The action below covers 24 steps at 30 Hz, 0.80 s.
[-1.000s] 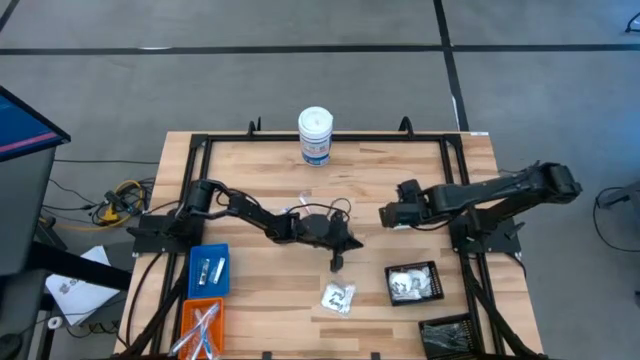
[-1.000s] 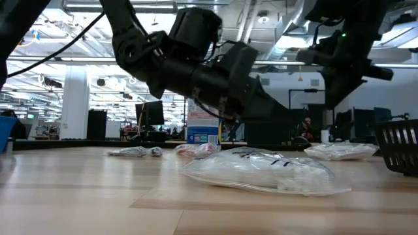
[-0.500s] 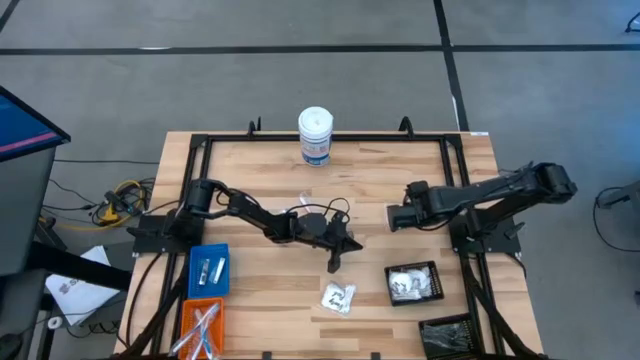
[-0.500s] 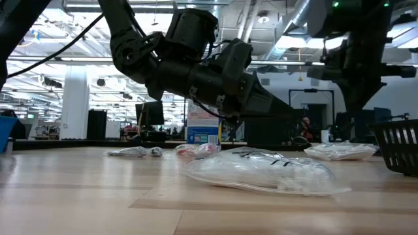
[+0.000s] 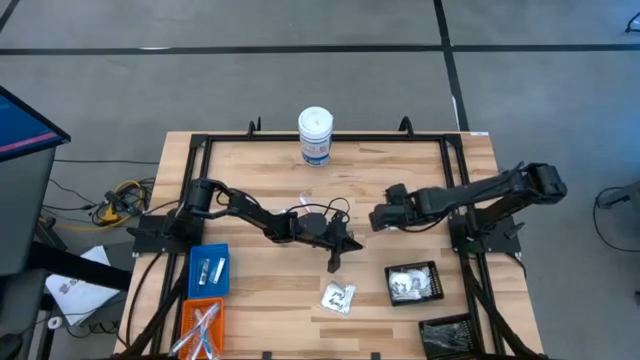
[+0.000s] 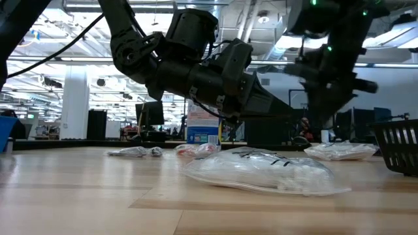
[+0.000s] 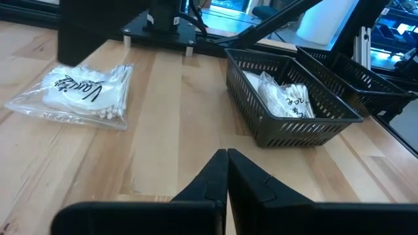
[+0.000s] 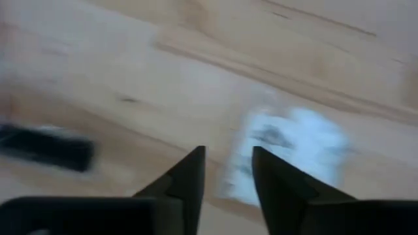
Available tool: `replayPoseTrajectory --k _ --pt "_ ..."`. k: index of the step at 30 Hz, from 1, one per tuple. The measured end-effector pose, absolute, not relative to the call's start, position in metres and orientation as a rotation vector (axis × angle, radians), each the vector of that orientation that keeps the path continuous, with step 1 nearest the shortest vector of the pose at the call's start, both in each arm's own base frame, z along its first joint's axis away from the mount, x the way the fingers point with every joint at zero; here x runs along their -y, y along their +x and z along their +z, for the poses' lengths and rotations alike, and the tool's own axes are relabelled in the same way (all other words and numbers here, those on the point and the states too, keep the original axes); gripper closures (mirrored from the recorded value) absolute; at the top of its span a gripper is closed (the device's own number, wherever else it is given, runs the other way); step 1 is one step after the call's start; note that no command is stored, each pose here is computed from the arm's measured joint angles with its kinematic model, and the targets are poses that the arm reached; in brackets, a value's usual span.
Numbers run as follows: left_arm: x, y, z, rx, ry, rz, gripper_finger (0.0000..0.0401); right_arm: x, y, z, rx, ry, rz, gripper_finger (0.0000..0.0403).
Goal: Pick & Place Travel size toiletries
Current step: Put the white cotton swab pack into the top black bin
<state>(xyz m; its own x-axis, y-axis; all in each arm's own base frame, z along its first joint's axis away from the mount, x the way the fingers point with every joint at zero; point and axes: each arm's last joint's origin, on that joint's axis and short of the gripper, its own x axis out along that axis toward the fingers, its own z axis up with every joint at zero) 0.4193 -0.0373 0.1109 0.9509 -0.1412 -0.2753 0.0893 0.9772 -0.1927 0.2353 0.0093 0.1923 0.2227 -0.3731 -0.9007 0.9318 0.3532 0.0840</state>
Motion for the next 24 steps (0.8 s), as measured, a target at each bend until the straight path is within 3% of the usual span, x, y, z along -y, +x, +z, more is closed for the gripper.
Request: replayPoseTrajectory --k 11,24 --pt "0.037 0.419 0.111 -0.293 -0.18 -0.118 0.04 -0.024 0.245 0.195 -0.913 0.721 -0.864 0.0162" --pt "0.037 0.419 0.111 -0.296 -0.179 -0.117 0.04 -0.043 0.245 0.194 -0.963 0.777 -0.763 0.0153"
